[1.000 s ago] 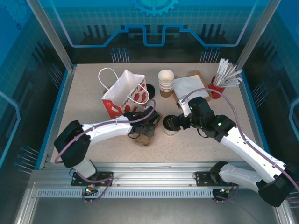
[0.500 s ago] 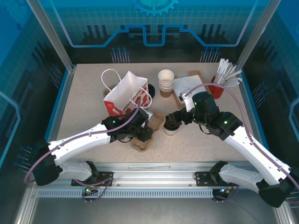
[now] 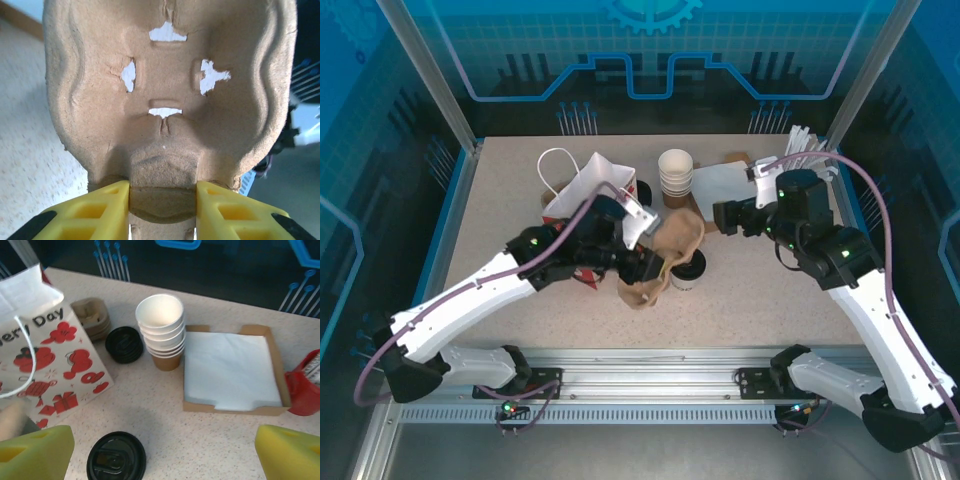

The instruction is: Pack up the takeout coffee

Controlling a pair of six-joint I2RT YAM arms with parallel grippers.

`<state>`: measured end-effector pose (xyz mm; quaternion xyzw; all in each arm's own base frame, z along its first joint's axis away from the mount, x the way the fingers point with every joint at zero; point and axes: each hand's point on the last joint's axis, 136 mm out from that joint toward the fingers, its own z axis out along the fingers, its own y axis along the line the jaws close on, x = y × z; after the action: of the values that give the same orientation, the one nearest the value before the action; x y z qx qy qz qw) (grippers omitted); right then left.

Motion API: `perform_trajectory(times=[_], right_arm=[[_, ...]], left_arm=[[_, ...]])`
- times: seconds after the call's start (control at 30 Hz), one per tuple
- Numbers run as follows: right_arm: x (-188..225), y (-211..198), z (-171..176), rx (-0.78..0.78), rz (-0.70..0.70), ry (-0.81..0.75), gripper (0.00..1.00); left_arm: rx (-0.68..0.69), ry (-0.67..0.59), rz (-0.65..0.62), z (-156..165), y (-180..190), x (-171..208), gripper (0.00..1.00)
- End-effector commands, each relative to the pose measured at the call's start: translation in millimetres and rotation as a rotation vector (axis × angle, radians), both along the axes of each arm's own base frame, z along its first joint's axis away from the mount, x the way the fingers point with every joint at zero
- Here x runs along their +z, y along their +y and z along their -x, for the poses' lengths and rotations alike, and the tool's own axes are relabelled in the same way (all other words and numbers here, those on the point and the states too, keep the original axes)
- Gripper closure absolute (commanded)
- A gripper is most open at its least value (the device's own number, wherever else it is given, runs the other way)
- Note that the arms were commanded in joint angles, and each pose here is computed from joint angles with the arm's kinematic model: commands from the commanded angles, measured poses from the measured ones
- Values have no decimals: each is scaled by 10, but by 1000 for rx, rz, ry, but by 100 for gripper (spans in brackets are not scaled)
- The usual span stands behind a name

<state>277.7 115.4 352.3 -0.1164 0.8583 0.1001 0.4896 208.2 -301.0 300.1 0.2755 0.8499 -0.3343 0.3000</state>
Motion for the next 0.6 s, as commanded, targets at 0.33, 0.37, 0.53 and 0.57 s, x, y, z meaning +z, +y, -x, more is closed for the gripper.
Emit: perform_trajectory(times=[0.33, 0.37, 0.53, 0.57], right_arm=[[-44, 1095, -12, 366, -343, 112, 14], [-114, 1262, -44, 395, -342, 132, 14], [-403, 1852, -254, 461, -353, 220, 19], [-451, 1904, -301, 459, -353, 233, 21]], left_arm=[[375, -186, -5, -847, 1146, 916, 66], [413, -191, -29, -907, 1257, 901, 66], [519, -191, -104, -1171, 1665, 832, 66], [531, -190, -117, -1215, 1701, 816, 66]])
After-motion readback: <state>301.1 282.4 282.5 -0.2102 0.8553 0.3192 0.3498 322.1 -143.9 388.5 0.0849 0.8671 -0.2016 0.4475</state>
